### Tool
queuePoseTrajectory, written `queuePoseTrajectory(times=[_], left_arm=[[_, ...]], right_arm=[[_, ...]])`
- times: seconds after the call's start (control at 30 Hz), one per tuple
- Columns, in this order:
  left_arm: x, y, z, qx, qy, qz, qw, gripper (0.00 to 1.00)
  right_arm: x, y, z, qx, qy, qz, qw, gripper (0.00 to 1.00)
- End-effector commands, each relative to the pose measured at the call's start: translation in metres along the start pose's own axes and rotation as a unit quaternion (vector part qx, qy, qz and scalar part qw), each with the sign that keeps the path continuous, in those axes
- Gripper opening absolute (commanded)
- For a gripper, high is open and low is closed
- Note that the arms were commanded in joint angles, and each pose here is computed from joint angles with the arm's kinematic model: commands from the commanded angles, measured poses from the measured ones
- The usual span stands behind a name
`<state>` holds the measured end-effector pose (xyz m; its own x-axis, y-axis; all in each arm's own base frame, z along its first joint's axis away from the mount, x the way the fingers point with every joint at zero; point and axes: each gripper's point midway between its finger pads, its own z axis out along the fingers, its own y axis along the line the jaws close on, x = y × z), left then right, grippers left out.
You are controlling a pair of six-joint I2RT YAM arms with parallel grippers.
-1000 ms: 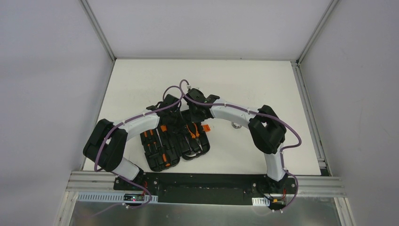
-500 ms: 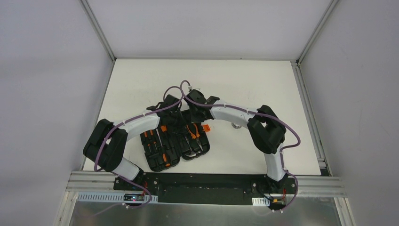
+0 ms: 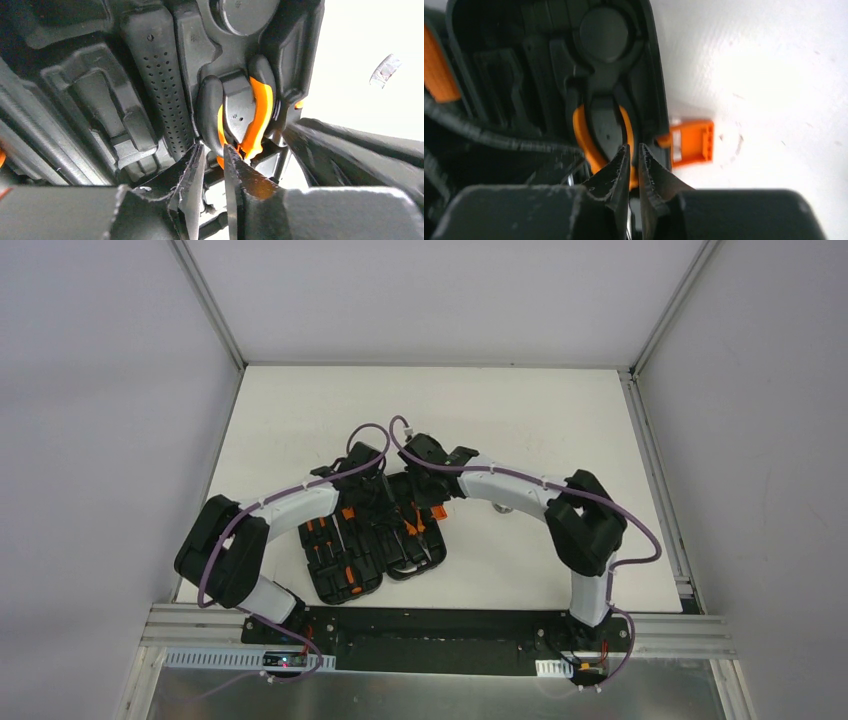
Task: Pack the tool kit
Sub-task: Adjust the pliers in the toolbox, then adjust the screwdriver in the toolbox.
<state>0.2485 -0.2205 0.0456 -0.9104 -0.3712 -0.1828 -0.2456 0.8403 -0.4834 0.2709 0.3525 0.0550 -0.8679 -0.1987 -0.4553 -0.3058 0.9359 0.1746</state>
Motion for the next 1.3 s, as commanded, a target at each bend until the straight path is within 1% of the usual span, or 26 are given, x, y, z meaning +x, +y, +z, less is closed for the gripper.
queuePoseTrajectory(times=[0.0,0.1,0.17,0.23,0.37,0.53,0.63,0.7,0.8,0.93,0.97,1.03,1.1,1.17,1.27], left_arm=[[-0.009,0.001,-0.016,-0.006,-0.038,0.019,0.999,0.26],[-0.020,-0.006,-0.032,0.002,-0.068,0.028,0.997,0.30],[-0.027,-0.009,-0.040,0.004,-0.086,0.033,0.996,0.31],[-0.032,-0.012,-0.043,0.003,-0.094,0.039,0.995,0.30],[-0.033,-0.019,-0.036,0.000,-0.076,0.044,0.996,0.25],[-0.028,-0.019,-0.019,-0.018,-0.049,0.050,0.997,0.19],[-0.023,-0.020,-0.010,-0.029,-0.036,0.058,0.997,0.17],[-0.021,-0.017,-0.003,-0.040,-0.031,0.060,0.997,0.15],[-0.017,-0.011,0.005,-0.054,-0.020,0.061,0.997,0.11],[-0.007,0.006,0.016,-0.088,-0.003,0.059,0.994,0.07],[-0.005,0.012,0.019,-0.099,-0.001,0.057,0.993,0.04],[0.002,0.020,0.023,-0.111,0.012,0.053,0.992,0.02],[0.009,0.025,0.027,-0.115,0.025,0.052,0.992,0.02],[0.009,0.024,0.024,-0.113,0.022,0.051,0.992,0.05],[-0.006,0.009,0.007,-0.092,-0.013,0.063,0.994,0.15]], right_arm=[[-0.028,-0.008,-0.078,-0.013,-0.046,-0.018,0.999,0.17],[-0.047,-0.027,-0.105,-0.002,-0.089,-0.002,0.996,0.24],[-0.050,-0.049,-0.113,0.023,-0.101,0.014,0.995,0.30],[-0.048,-0.075,-0.115,0.057,-0.103,0.036,0.992,0.33],[-0.038,-0.122,-0.117,0.105,-0.101,0.080,0.986,0.37],[-0.022,-0.161,-0.112,0.145,-0.079,0.123,0.979,0.44],[-0.014,-0.171,-0.108,0.150,-0.072,0.137,0.977,0.51],[-0.011,-0.174,-0.105,0.147,-0.071,0.145,0.976,0.54],[-0.007,-0.177,-0.100,0.145,-0.065,0.155,0.975,0.55],[-0.003,-0.184,-0.095,0.151,-0.058,0.162,0.974,0.56],[-0.002,-0.186,-0.094,0.151,-0.057,0.164,0.973,0.56],[-0.001,-0.189,-0.091,0.148,-0.055,0.171,0.972,0.56],[0.002,-0.191,-0.087,0.142,-0.050,0.178,0.972,0.58],[0.006,-0.191,-0.082,0.131,-0.042,0.187,0.973,0.60],[0.011,-0.194,-0.074,0.122,-0.033,0.199,0.972,0.66]])
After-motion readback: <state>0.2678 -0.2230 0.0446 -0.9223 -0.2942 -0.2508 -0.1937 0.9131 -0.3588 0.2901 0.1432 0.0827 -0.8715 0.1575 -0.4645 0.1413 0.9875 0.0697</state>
